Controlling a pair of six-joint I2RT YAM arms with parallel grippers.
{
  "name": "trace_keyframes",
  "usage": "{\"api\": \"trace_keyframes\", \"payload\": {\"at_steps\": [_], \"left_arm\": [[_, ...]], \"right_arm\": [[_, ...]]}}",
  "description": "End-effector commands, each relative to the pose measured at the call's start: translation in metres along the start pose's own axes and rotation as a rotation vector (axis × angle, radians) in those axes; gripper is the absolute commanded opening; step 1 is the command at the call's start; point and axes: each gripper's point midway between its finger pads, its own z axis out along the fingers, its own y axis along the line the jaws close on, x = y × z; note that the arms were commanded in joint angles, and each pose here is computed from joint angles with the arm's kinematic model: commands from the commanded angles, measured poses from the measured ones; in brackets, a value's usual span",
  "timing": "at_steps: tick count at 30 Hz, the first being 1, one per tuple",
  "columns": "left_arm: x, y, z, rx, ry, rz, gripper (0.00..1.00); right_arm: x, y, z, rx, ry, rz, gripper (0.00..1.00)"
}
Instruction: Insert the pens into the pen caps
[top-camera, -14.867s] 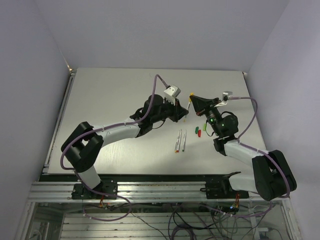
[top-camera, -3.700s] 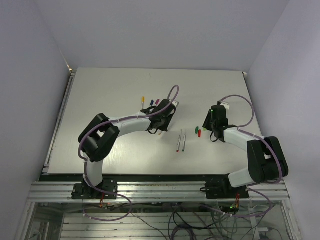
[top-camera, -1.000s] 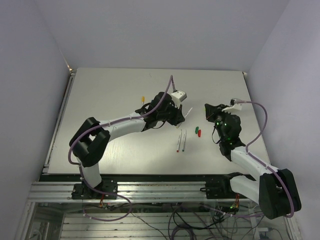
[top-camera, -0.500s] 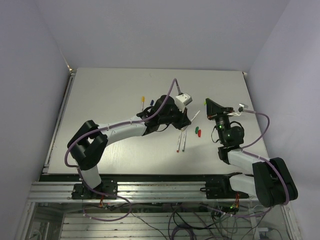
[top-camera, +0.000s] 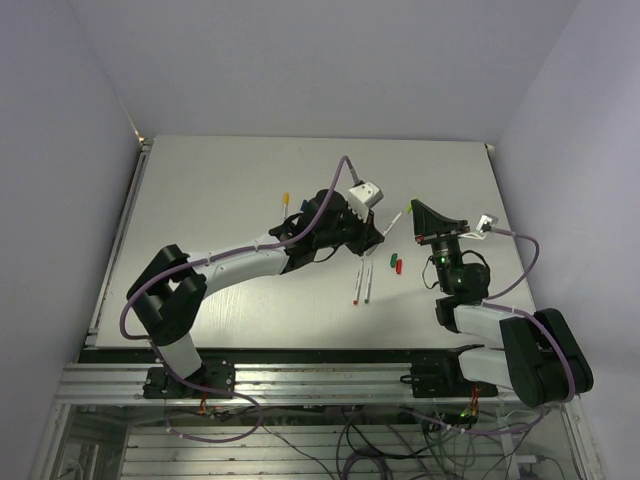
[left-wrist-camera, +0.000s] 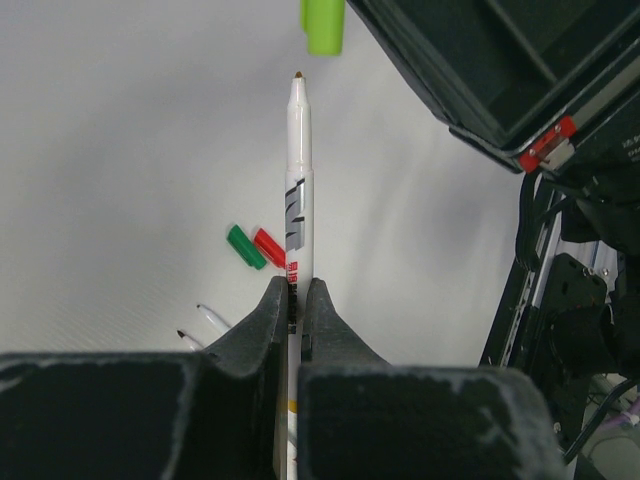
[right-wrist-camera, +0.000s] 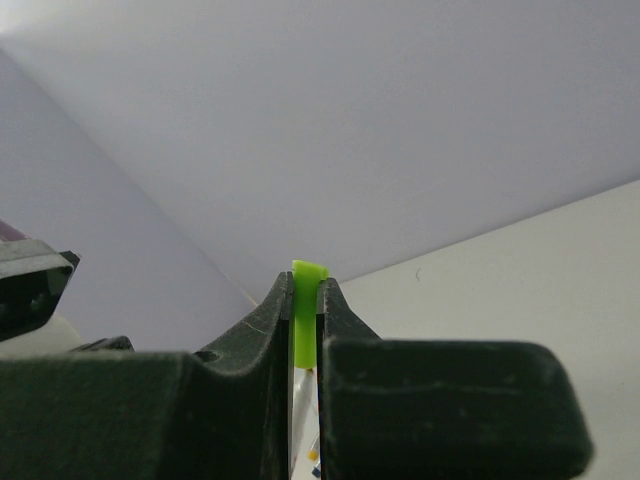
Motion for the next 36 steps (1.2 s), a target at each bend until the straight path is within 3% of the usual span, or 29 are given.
{"api": "trace_keyframes", "payload": {"at_steps": [1, 25, 36], "left_arm": [[-0.031, -0.005, -0.005, -0.006, -0.111, 0.022, 0.07], [-0.020, -0.015, 0.001, 0.043, -0.070, 0.034, 0.07], [-0.021, -0.015, 0.001, 0.039, -0.080, 0.032, 0.07]], "right_arm": [[-0.008, 0.008, -0.003, -0.033, -0.034, 0.023, 0.00], [-0.029, 0.022, 0.013, -0.081, -0.116, 0.003, 0.00], [-0.023, 0.022, 0.012, -0.088, -0.092, 0.022, 0.00]]}}
